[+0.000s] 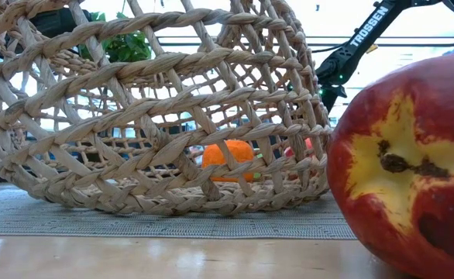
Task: Build produce basket
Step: Put the pear into the brown basket
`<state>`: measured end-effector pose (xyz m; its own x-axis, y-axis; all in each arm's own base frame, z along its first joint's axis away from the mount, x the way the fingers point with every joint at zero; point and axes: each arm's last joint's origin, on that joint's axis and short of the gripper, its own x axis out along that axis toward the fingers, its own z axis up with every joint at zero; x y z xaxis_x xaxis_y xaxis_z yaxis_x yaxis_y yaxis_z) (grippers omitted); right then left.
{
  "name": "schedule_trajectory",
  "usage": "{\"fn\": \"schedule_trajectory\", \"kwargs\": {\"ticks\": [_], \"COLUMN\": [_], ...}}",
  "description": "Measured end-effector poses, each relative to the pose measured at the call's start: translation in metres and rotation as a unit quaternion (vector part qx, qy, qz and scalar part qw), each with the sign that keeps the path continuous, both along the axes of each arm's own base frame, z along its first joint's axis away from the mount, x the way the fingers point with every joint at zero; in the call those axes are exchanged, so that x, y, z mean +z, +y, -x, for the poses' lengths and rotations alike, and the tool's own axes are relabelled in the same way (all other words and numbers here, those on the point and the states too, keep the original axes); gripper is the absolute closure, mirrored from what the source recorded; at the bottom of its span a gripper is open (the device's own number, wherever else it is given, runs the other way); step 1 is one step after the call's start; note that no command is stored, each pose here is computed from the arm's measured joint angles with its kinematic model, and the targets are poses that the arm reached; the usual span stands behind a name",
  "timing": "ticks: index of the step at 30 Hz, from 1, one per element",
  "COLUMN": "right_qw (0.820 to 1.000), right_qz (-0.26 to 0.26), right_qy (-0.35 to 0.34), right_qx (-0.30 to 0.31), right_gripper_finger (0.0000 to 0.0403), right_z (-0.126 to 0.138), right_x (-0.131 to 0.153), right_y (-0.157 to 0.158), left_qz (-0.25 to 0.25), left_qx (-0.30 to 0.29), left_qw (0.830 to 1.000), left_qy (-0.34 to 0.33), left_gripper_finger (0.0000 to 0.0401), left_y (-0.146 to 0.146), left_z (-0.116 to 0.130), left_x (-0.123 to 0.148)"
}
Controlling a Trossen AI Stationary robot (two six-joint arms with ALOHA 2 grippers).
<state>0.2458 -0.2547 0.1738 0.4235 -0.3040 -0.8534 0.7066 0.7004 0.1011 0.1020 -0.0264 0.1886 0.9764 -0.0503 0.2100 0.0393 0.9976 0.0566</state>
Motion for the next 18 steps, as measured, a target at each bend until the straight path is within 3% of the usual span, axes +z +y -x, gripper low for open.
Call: {"fn": "schedule_trajectory", "kwargs": {"ticks": [12,18], "right_qw": [1.000,0.999], "right_qz": [0.002,-0.030], "right_qy": [0.001,-0.031], "right_qx": [0.006,0.031], "right_gripper_finger": [0.0073,0.0085], "right_z": [-0.0014,-0.0046], "right_x": [0.0000,0.0033], "right_y": [0.0013,0.0030], "left_qz": [0.000,0.000], "left_qx": [0.000,0.000], "left_qw": [1.000,1.000], "left_qy": [0.000,0.000], "left_gripper_finger": [0.0369,0.0366], "left_y": [0.0000,0.0000], "left_z": [0.0000,0.0000], "left_x": [-0.0001,-0.0001]}}
